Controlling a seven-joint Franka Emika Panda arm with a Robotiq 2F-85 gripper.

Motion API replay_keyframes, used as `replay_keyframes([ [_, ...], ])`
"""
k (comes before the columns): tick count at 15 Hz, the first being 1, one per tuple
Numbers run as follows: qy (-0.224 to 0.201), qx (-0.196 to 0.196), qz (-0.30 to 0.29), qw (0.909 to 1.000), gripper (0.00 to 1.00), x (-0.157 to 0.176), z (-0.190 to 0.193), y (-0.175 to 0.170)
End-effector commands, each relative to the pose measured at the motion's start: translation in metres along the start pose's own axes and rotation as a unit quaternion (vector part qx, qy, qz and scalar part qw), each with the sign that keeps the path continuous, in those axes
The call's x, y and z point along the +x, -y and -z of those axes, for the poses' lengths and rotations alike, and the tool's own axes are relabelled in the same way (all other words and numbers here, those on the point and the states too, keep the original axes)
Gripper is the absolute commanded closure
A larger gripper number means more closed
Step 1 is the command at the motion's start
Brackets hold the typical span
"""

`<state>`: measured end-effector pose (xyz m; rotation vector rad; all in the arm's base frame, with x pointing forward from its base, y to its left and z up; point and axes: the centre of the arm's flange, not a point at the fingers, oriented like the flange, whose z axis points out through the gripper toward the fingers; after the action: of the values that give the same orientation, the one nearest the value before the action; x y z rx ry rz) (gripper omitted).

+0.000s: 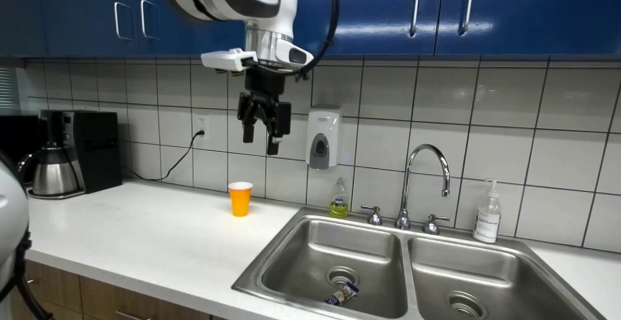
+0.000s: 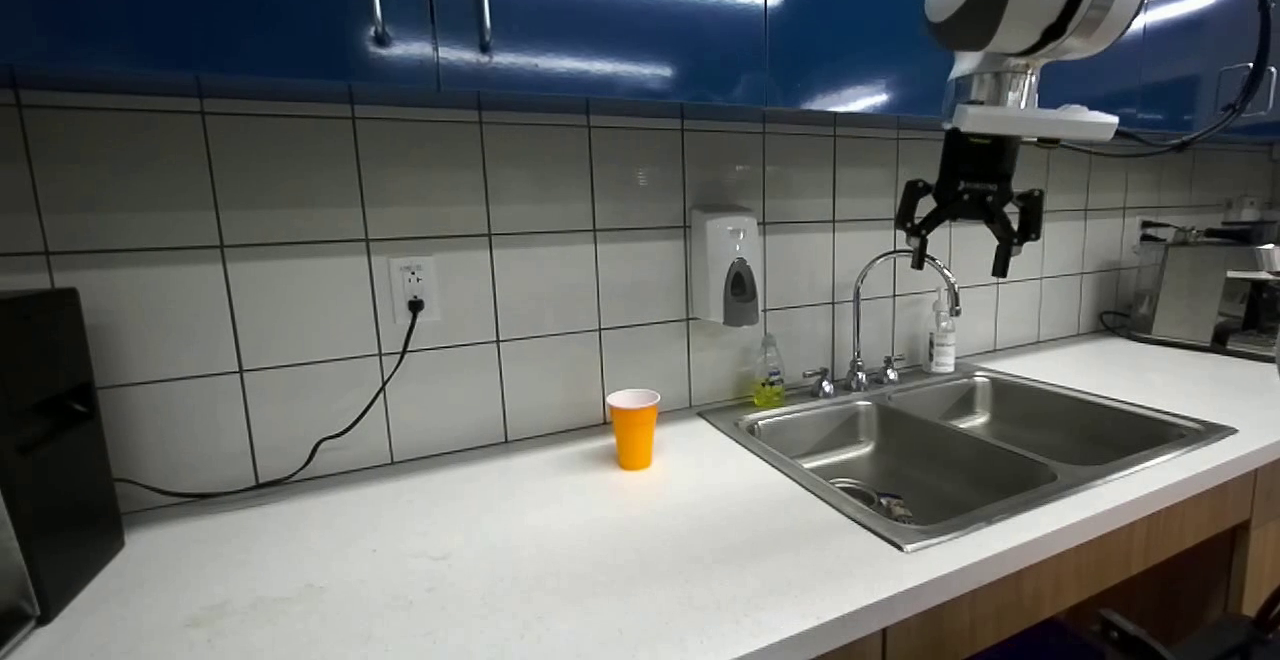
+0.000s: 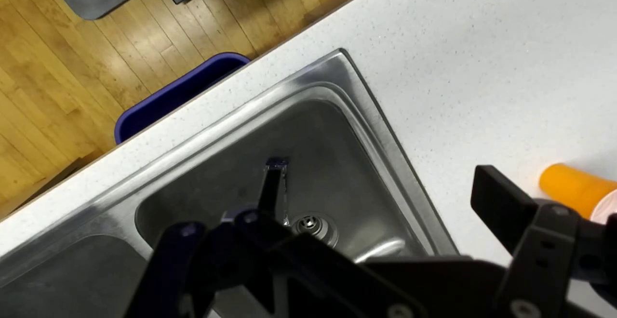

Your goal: Remove the black packet from the sink and put it on the counter.

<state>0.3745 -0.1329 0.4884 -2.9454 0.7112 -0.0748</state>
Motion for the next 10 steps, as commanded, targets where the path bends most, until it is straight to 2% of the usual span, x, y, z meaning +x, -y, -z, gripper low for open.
replay_keyframes([
  [1, -0.009, -0.008, -0.02, 0.9997, 0.0, 0.033, -0.029, -0.019],
  [10, 0.002, -0.024, -0.061, 0.9978, 0.0, 0.088, -0.103, -0.072],
])
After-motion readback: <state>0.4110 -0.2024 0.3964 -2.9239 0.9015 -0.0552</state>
